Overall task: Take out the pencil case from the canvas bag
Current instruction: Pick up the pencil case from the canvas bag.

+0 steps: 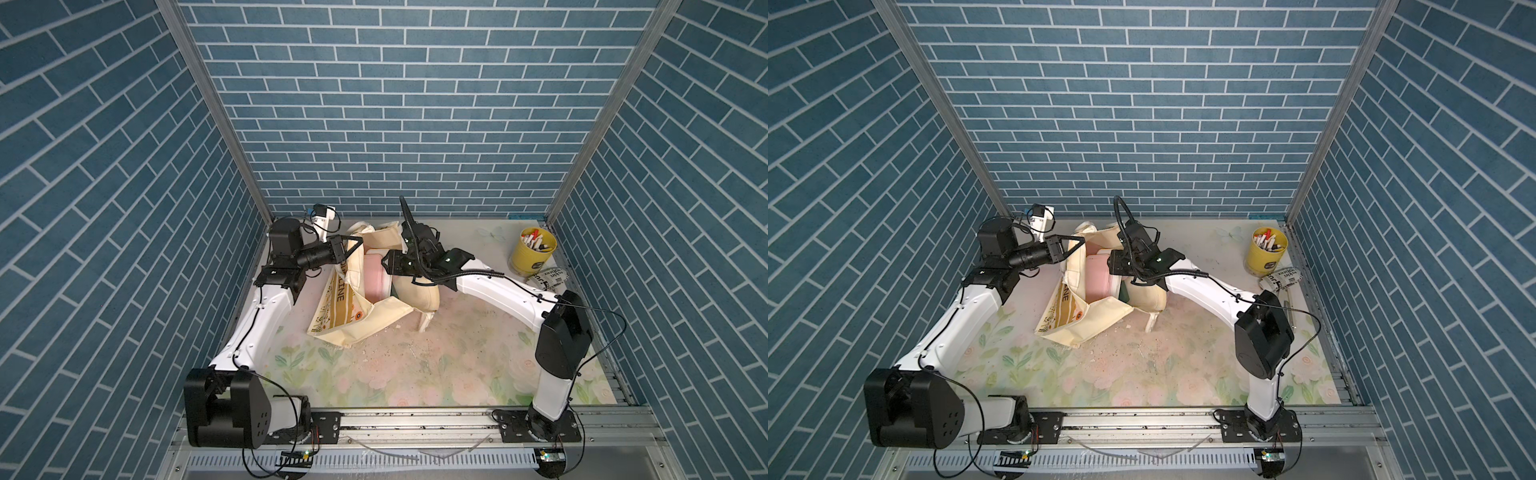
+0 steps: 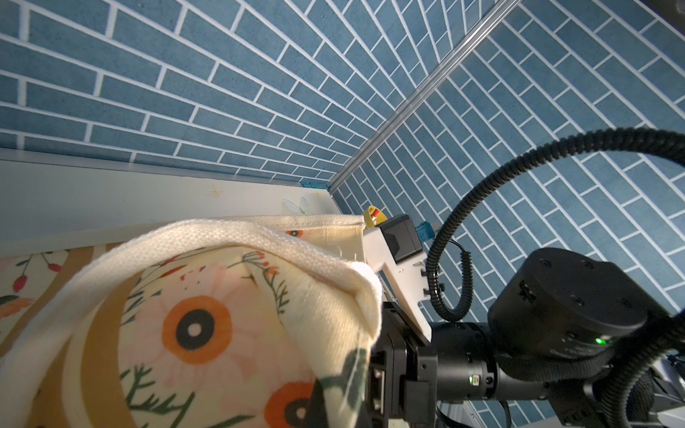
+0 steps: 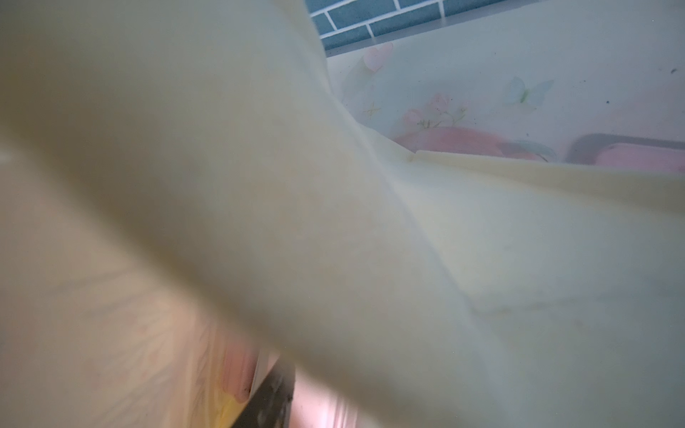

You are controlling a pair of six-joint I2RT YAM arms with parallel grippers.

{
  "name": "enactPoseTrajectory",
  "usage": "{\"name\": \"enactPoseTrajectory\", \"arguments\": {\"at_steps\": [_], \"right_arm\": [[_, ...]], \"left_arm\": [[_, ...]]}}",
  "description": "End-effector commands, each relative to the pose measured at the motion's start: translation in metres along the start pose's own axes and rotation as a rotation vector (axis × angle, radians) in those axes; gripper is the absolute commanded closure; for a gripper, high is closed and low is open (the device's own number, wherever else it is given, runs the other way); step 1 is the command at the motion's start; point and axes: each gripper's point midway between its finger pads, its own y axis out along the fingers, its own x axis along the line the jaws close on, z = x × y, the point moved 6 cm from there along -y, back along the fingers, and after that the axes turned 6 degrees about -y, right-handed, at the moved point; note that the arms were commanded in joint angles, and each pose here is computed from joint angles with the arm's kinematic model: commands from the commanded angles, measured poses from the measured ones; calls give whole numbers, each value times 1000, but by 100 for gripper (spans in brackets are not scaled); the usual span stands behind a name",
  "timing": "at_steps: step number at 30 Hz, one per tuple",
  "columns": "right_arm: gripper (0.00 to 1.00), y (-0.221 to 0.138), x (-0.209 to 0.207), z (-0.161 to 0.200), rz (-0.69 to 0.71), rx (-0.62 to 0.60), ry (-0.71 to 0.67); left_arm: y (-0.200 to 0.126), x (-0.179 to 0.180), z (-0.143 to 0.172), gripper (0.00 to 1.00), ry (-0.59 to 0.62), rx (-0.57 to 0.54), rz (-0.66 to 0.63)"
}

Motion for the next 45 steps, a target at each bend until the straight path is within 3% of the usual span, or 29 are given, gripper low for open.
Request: {"name": "enactPoseTrajectory", "arguments": {"at_steps": [1, 6, 11, 17, 23, 32, 45], "right_arm": [[50, -18, 43, 8, -93, -25, -271], [50, -15, 59, 40, -113, 18, -404], [50, -7, 45, 59, -50, 58, -386], [44, -8, 12, 46, 80, 19, -218], [44, -6, -13, 31, 59, -5, -18], [45, 7, -11, 36, 1, 35, 73], [41, 16, -24, 48, 39, 71, 202]], "left_arm": [[0, -31, -17, 100, 103, -8, 138], [-2, -39, -13, 100, 158, 13, 204], [-6, -43, -2, 100, 207, 21, 259], [-11, -51, 7, 100, 249, 42, 368], [-15, -53, 18, 100, 287, 50, 436], [-16, -57, 14, 100, 291, 5, 500], [1, -42, -1, 100, 153, 22, 555]]}}
